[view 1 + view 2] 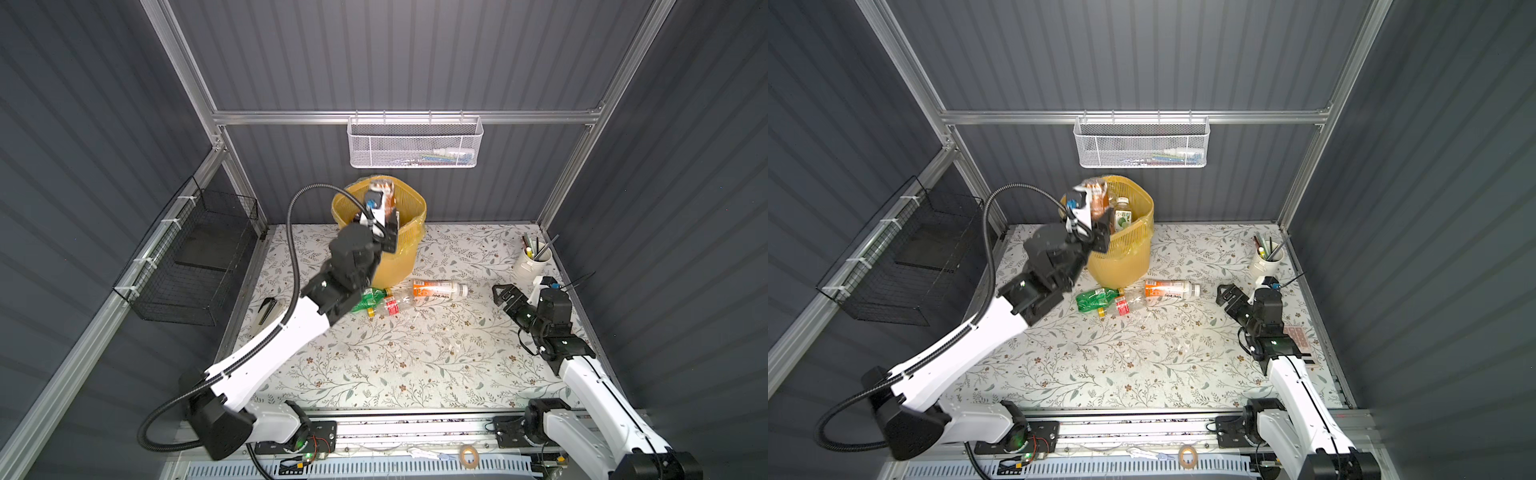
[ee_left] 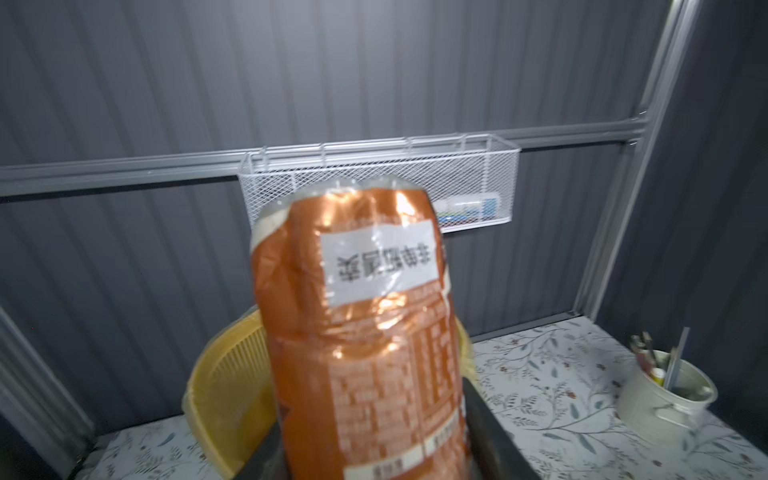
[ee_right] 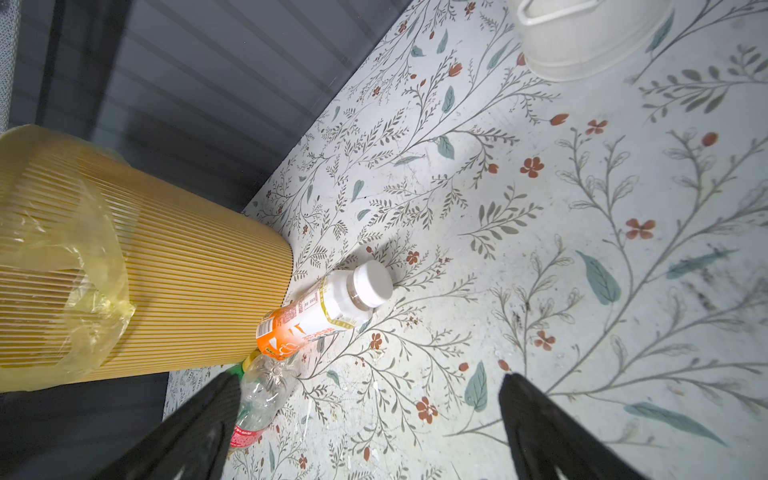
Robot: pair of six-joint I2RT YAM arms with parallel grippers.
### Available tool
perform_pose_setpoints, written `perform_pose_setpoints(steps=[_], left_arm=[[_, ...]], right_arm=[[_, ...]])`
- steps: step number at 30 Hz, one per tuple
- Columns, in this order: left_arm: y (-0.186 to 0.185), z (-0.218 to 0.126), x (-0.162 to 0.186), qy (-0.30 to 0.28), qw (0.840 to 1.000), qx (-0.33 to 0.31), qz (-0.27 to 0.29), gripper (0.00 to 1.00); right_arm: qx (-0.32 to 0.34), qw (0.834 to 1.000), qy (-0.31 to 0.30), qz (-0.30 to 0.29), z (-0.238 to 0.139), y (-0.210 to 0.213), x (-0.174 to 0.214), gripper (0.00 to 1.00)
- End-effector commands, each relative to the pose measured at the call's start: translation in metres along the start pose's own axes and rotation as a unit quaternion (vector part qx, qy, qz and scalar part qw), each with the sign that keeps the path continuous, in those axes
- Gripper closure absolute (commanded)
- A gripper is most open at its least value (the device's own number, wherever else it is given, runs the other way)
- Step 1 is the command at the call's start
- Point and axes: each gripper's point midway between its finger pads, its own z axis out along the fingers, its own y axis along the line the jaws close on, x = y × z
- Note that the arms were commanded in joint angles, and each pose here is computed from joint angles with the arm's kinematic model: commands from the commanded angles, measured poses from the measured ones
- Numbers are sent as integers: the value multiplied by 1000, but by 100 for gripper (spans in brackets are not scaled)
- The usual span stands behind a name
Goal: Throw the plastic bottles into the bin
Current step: 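Lift the Nescafe bottle over the bin and open the left gripper, then reach the right gripper to the orange-label bottle while the left arm draws back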
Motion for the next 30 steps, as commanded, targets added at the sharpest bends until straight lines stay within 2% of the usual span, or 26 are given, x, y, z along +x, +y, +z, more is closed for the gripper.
perform_pose_setpoints(steps=[1, 2, 5, 8, 13, 17, 25, 30], left_arm=[[8, 40, 28, 86, 996, 36, -5, 46], [9, 49, 34, 101, 994, 38, -3, 43], [6, 58, 36, 114, 993, 42, 7, 19], [14, 51, 29, 119, 993, 25, 3, 1], [29, 15, 11, 70, 997, 13, -14, 0], [33, -10, 21, 73, 997, 16, -19, 1], [34, -57, 78, 88, 995, 7, -44, 1], [41, -86, 119, 106, 993, -38, -38, 1]], right_arm=[[-11, 1000, 3, 3, -1, 3, 1, 1], [-10, 1000, 4, 2, -1, 2, 2, 1], [-8, 1000, 1, 2, -2, 2, 1, 1], [-4, 1000, 2, -1, -4, 1, 1, 1], [4, 1000, 1, 3, -3, -3, 2, 1], [-7, 1000, 11, 15, 4, 0, 3, 1], [-15, 998, 52, 41, 22, 4, 18, 1], [-13, 996, 73, 51, 33, 8, 27, 1]])
